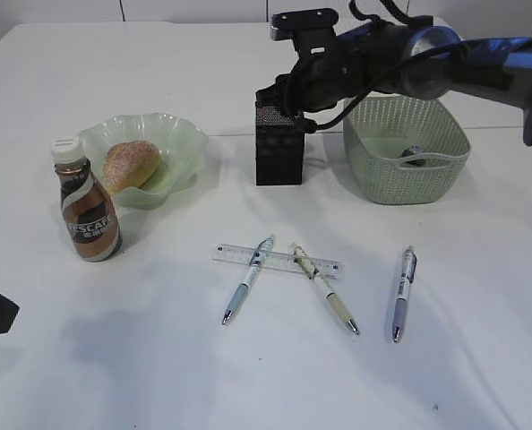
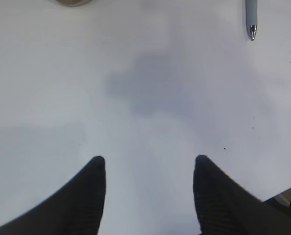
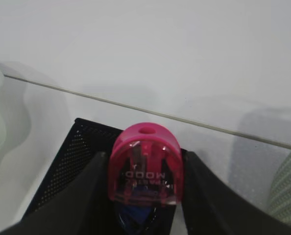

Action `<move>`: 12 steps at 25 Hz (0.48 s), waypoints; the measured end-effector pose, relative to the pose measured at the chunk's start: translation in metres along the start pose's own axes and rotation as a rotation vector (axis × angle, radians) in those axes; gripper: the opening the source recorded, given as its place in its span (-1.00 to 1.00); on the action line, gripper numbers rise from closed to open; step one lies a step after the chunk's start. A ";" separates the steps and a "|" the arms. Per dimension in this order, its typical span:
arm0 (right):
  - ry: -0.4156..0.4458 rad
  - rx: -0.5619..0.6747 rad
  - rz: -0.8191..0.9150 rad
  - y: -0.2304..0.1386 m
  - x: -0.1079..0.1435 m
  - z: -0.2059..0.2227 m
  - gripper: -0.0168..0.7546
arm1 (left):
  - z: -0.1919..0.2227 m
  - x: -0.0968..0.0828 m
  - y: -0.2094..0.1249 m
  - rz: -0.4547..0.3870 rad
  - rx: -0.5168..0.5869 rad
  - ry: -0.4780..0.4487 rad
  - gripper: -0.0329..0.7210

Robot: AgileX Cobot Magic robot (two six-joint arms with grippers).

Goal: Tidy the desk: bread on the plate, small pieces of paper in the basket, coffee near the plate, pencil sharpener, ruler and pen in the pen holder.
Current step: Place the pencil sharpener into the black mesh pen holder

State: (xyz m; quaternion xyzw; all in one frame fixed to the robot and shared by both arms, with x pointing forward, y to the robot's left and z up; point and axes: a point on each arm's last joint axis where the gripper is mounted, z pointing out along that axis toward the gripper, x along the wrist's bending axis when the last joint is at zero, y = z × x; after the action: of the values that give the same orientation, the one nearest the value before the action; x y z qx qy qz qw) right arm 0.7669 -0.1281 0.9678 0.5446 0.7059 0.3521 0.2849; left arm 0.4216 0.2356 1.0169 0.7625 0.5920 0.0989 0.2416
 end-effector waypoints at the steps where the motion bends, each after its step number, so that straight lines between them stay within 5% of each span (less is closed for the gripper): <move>1: 0.000 0.000 0.000 0.000 0.000 0.000 -0.07 | 0.000 0.000 0.000 0.000 0.000 0.000 0.15; 12: 0.008 -0.004 0.009 0.000 0.001 0.001 -0.07 | 0.000 0.000 0.000 0.000 0.000 0.000 0.15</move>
State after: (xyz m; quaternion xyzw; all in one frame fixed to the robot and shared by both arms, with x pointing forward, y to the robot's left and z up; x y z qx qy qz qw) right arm 0.7672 -0.1272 0.9676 0.5458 0.7037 0.3570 0.2819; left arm 0.4216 0.2356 1.0169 0.7625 0.5920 0.0989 0.2416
